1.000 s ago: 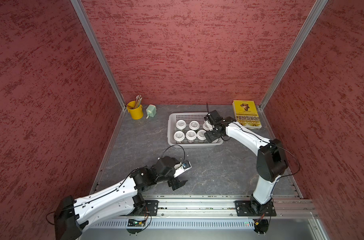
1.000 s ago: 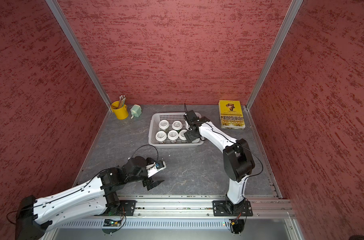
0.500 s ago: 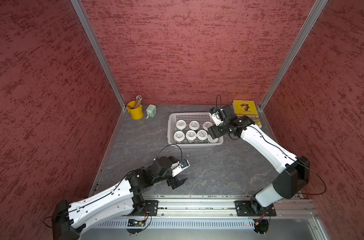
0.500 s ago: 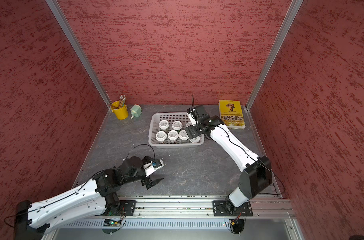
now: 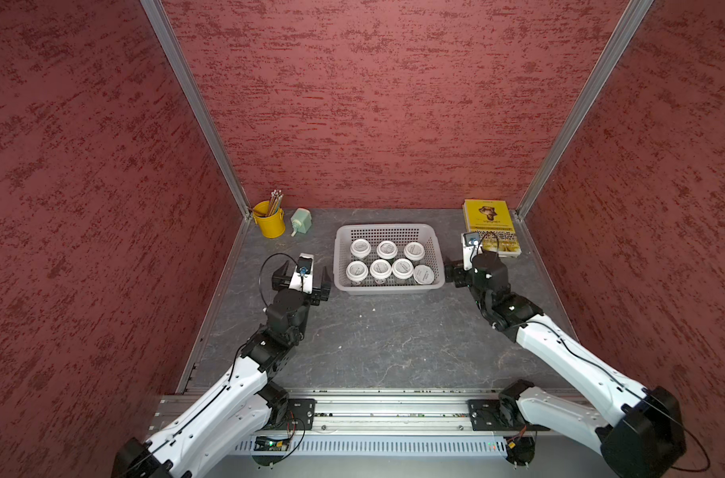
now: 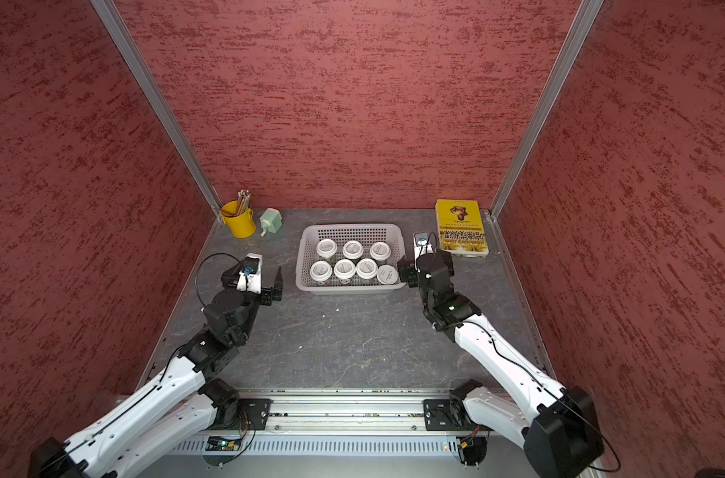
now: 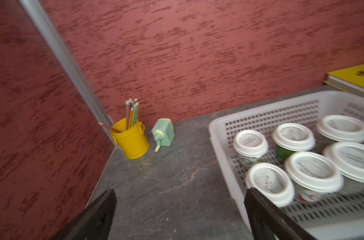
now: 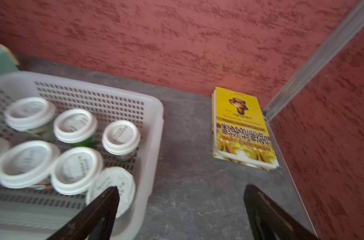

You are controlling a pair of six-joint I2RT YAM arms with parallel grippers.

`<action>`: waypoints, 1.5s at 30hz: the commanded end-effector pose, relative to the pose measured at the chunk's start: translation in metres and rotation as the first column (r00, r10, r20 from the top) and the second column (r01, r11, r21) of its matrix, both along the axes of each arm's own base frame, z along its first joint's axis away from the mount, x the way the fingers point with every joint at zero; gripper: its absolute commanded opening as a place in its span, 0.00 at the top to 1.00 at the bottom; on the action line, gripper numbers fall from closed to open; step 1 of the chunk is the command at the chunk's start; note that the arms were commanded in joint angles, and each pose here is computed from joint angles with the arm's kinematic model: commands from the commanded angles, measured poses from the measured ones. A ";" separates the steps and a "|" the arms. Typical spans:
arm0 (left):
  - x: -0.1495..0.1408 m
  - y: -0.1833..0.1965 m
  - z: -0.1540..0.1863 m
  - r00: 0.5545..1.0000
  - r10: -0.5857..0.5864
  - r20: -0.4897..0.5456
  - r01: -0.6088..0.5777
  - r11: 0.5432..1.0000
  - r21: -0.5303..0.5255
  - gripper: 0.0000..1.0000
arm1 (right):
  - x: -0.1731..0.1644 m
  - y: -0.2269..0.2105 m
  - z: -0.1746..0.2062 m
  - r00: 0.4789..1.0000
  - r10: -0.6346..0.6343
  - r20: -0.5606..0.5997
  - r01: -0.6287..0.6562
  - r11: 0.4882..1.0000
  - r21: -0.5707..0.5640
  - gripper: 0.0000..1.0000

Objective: Put the yogurt in the basket
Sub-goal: Reset both arms

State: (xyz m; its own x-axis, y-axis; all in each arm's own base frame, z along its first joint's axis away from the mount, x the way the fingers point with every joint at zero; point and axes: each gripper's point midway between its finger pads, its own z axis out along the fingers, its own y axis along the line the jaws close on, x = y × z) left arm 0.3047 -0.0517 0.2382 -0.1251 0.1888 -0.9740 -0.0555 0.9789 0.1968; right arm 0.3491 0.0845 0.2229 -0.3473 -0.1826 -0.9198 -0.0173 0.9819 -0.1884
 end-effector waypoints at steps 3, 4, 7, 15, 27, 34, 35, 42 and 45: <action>0.002 0.049 -0.032 0.992 0.100 0.071 -0.085 0.979 -0.183 0.01 | -0.001 -0.058 0.009 0.936 -0.231 0.264 0.227 0.973 0.046 0.02; 0.000 0.055 -0.040 0.992 0.105 0.067 -0.090 0.977 -0.195 0.00 | -0.001 -0.062 0.001 0.932 -0.237 0.276 0.235 0.971 0.041 0.01; -0.005 0.068 -0.064 0.991 0.127 0.051 -0.112 0.967 -0.230 0.00 | 0.002 -0.067 -0.031 0.933 -0.242 0.267 0.245 0.969 0.023 0.01; 0.022 0.069 -0.077 0.993 0.107 0.052 -0.093 0.971 -0.222 0.00 | 0.021 -0.076 -0.068 0.905 -0.212 0.368 0.213 0.976 0.039 0.02; 0.089 0.057 -0.118 0.997 0.032 -0.072 -0.048 0.974 -0.224 0.00 | 0.055 -0.092 -0.104 0.982 -0.139 0.132 0.111 0.974 0.197 0.02; 0.097 0.060 -0.124 0.990 -0.051 -0.129 0.011 0.956 -0.294 0.00 | 0.053 -0.094 -0.103 0.980 -0.142 0.138 0.113 0.974 0.198 0.02; 0.097 0.060 -0.124 0.990 -0.050 -0.133 0.009 0.956 -0.293 0.00 | 0.053 -0.094 -0.102 0.980 -0.141 0.138 0.112 0.973 0.200 0.02; 0.097 0.060 -0.125 0.990 -0.045 -0.133 0.005 0.957 -0.290 0.00 | 0.054 -0.094 -0.103 0.981 -0.141 0.134 0.113 0.974 0.198 0.02; 0.097 0.059 -0.125 0.990 -0.047 -0.133 0.006 0.957 -0.289 0.00 | 0.054 -0.094 -0.103 0.981 -0.141 0.132 0.113 0.974 0.198 0.02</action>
